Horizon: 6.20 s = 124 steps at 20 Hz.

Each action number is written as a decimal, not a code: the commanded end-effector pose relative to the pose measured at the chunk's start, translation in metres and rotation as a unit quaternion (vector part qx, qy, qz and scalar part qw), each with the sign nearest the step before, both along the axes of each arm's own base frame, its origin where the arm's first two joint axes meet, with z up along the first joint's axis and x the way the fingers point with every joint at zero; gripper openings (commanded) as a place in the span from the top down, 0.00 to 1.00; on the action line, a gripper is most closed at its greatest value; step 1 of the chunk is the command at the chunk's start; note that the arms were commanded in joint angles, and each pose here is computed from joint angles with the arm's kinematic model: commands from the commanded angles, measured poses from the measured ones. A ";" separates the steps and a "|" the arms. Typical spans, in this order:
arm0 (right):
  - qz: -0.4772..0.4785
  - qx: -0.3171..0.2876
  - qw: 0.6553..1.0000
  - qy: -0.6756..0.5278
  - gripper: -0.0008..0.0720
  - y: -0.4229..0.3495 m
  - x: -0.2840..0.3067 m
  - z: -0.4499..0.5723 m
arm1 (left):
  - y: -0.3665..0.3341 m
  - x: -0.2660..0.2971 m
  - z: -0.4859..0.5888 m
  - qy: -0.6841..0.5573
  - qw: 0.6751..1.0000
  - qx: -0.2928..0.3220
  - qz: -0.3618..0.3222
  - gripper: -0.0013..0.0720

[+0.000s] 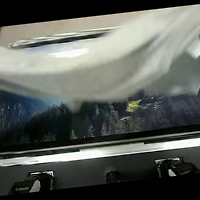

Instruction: Fold the shirts.

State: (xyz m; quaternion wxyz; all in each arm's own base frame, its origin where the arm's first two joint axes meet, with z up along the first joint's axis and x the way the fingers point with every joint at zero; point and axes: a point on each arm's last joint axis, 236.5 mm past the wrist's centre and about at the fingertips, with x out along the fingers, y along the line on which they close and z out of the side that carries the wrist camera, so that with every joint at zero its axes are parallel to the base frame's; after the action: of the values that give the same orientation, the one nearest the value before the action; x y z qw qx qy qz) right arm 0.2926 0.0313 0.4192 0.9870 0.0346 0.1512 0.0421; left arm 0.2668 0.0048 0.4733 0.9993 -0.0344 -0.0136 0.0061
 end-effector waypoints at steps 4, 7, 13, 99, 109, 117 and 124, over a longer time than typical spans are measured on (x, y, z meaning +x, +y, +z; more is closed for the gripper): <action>-0.011 -0.060 0.946 0.319 0.92 0.001 0.072 -0.227 | 0.022 0.075 -0.253 0.289 0.957 -0.003 0.035 0.93; -0.049 0.018 0.945 0.322 0.92 0.019 0.153 -0.331 | 0.003 0.101 -0.368 0.357 0.932 -0.069 0.012 0.93; -0.082 0.217 0.879 0.416 0.44 0.077 0.180 -0.433 | -0.011 0.118 -0.447 0.428 0.896 -0.120 0.002 0.93; -0.024 0.140 0.715 0.684 0.23 -0.066 0.066 -0.443 | 0.008 -0.017 -0.588 0.706 0.627 -0.318 -0.078 0.73; 0.006 0.192 0.726 0.661 0.32 -0.016 0.026 -0.521 | 0.006 -0.020 -0.584 0.708 0.625 -0.315 -0.088 0.93; 0.054 0.250 0.743 0.618 0.93 0.013 0.053 -0.499 | 0.015 0.010 -0.555 0.682 0.659 -0.296 -0.113 0.94; 0.019 0.037 0.999 0.003 0.93 -0.043 0.130 -0.045 | 0.041 0.113 -0.103 0.158 0.980 -0.092 -0.083 0.94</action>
State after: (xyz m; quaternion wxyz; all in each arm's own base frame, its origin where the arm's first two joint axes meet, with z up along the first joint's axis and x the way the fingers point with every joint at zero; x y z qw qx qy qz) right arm 0.4458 0.0085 0.1593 0.8810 0.1698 0.4278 0.1094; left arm 0.3961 0.0592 0.1574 0.8891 -0.2120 0.3979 -0.0790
